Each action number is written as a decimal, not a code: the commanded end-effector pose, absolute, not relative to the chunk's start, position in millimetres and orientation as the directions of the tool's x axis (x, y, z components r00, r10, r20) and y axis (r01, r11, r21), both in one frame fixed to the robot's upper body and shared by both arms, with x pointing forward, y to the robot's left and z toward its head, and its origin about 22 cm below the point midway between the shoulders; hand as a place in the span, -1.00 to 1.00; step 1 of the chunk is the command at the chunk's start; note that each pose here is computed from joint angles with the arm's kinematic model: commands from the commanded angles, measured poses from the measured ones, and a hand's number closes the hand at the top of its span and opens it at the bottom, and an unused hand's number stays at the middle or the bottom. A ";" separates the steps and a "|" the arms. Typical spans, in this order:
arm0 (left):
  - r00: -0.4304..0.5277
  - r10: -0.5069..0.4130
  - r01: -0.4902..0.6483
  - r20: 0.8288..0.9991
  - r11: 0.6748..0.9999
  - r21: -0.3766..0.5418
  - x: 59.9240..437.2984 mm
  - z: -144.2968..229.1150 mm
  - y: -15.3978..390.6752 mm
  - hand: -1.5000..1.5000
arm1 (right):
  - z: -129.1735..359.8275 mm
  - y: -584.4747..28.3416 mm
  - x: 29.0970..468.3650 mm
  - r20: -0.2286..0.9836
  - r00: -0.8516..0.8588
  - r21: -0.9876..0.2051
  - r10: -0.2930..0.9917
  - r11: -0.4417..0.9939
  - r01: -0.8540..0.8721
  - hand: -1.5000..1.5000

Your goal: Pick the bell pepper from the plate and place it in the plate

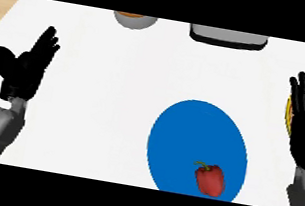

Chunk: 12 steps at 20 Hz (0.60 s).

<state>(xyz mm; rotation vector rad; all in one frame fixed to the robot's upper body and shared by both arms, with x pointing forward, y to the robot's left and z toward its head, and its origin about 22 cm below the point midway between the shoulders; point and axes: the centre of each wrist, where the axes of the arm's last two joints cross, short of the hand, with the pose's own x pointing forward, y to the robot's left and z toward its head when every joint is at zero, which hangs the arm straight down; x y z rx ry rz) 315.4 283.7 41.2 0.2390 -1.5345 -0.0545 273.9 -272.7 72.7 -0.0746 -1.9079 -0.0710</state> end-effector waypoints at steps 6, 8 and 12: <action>0.385 -0.065 -0.069 0.921 0.993 0.099 258.3 -47.4 262.8 0.00 | 163.5 -307.0 285.4 0.813 -0.582 -0.200 0.015 0.946 -0.255 1.00; 0.381 -0.025 0.001 0.924 1.000 0.027 261.3 -41.6 238.3 0.00 | 142.4 -344.7 283.4 0.711 -0.485 -0.496 0.509 0.852 0.167 1.00; 0.388 -0.002 -0.010 0.922 1.000 0.007 233.7 -53.3 243.0 0.00 | 68.8 -326.8 259.0 0.781 -0.572 -0.196 0.251 0.968 0.158 -1.00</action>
